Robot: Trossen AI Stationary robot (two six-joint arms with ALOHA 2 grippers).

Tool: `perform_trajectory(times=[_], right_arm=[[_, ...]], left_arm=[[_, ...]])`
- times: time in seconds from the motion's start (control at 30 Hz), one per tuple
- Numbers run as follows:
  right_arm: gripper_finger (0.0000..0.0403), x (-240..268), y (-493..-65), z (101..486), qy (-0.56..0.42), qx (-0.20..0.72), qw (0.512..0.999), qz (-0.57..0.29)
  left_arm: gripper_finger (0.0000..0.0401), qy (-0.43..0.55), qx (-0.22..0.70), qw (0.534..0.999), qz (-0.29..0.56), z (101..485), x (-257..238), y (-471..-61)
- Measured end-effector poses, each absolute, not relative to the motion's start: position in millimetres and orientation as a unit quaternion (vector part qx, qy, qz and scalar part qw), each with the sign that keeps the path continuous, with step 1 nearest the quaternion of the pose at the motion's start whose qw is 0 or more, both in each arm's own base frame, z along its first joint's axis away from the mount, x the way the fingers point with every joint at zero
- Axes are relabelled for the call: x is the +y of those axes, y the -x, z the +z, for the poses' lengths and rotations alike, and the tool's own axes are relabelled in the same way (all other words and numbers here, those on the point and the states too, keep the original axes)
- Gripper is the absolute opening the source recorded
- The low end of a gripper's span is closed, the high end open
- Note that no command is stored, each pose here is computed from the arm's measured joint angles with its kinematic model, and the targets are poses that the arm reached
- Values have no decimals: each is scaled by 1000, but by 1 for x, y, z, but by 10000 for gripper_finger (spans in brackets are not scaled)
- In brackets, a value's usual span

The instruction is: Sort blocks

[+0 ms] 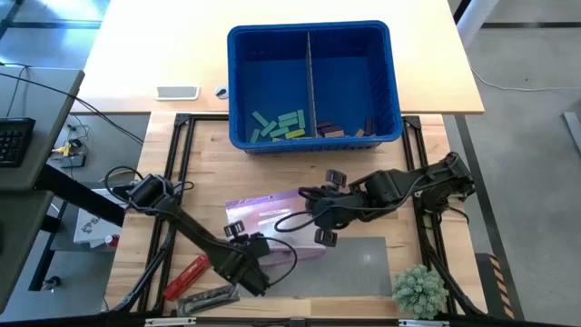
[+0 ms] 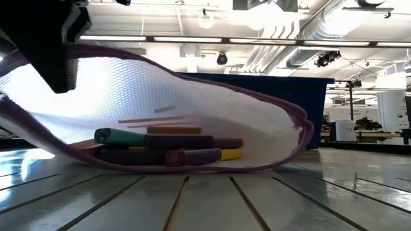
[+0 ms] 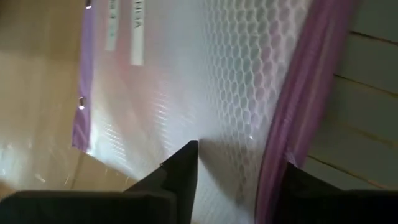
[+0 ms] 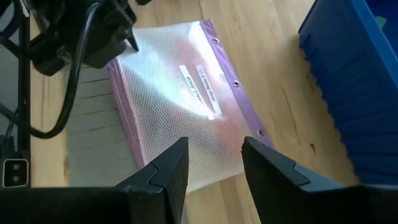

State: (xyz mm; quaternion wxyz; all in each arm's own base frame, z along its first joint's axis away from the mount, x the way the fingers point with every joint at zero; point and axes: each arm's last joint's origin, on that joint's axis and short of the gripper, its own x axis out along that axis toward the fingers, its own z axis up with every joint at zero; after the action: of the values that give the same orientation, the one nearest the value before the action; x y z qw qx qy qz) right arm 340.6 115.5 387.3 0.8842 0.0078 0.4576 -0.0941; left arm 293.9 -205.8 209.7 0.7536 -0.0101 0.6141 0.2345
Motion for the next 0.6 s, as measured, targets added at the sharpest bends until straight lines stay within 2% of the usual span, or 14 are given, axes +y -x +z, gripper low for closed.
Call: perform_trajectory(times=[0.17, 0.37, 0.47, 0.6], right_arm=[[135, 119, -339, 387, -23, 456, 884, -99], [135, 123, -330, 393, -53, 459, 882, -97], [135, 118, -318, 402, -68, 455, 880, -114], [135, 101, -298, 418, -85, 430, 882, -175]], left_arm=[[122, 19, 613, 770, 177, 215, -215, -294], [122, 48, 581, 807, 99, 253, -217, -284], [122, 69, 562, 820, 86, 276, -210, -275], [122, 112, 503, 850, 113, 312, -183, -268]])
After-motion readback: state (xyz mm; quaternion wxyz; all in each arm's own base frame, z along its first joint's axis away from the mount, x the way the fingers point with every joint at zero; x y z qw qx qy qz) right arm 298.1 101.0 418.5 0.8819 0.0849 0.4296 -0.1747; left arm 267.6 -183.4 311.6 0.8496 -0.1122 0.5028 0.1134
